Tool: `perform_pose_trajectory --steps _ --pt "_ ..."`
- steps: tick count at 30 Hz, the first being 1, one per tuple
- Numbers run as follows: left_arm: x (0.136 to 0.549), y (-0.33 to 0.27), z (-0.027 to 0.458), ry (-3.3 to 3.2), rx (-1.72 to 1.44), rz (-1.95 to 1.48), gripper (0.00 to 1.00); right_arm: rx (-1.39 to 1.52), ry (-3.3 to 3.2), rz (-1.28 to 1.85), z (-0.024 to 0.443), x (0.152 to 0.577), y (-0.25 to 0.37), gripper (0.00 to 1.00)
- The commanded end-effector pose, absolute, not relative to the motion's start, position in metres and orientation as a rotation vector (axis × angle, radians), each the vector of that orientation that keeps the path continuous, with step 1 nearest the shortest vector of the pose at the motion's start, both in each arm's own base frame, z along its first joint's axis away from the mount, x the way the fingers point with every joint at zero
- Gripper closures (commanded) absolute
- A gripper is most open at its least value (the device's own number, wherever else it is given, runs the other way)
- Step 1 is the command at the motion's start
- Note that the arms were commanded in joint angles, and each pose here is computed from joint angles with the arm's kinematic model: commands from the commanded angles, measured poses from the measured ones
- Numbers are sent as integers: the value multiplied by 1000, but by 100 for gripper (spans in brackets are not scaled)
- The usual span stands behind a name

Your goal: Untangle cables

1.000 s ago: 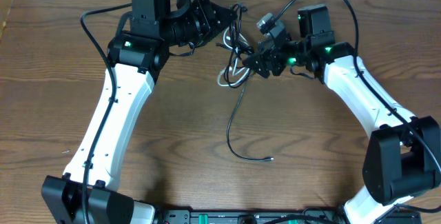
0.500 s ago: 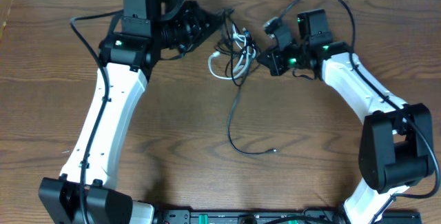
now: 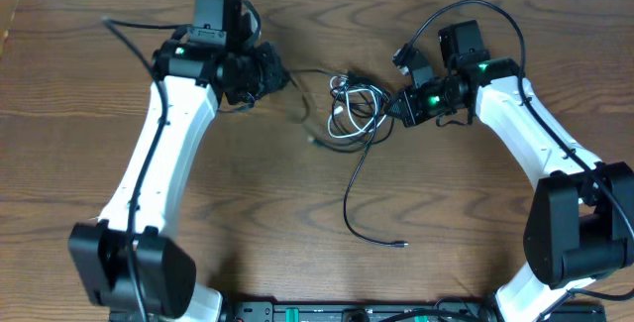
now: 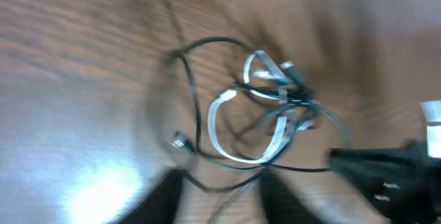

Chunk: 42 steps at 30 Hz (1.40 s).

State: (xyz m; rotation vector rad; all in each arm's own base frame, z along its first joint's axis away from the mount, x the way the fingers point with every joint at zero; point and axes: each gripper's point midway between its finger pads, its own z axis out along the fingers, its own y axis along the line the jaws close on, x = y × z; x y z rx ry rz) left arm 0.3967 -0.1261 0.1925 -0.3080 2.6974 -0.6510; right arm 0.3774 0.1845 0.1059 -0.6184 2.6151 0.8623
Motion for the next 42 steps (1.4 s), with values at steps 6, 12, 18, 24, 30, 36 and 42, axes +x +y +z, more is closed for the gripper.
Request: perform_pose_trajectory --steps 6,12,18,24,30,36,42 --pt "403 -123 186 2693 -95 -562 25 -649 2590 825 116 378 182 99" --pt "406 -161 193 2630 112 -639 25 -653 2590 826 116 378 183 99" --pt "409 -209 170 2590 395 -634 25 -656 2595 809 115 378 182 99" --pt "411 -228 109 2688 496 -607 26 -659 2596 805 114 378 182 99" --pt "417 -231 68 2747 491 -600 26 -665 2596 804 114 377 181 99" --pt "417 -231 53 2777 490 -597 37 -664 2598 804 114 377 181 99" --pt "416 -231 51 2781 490 -596 41 -663 2601 795 114 377 180 99"
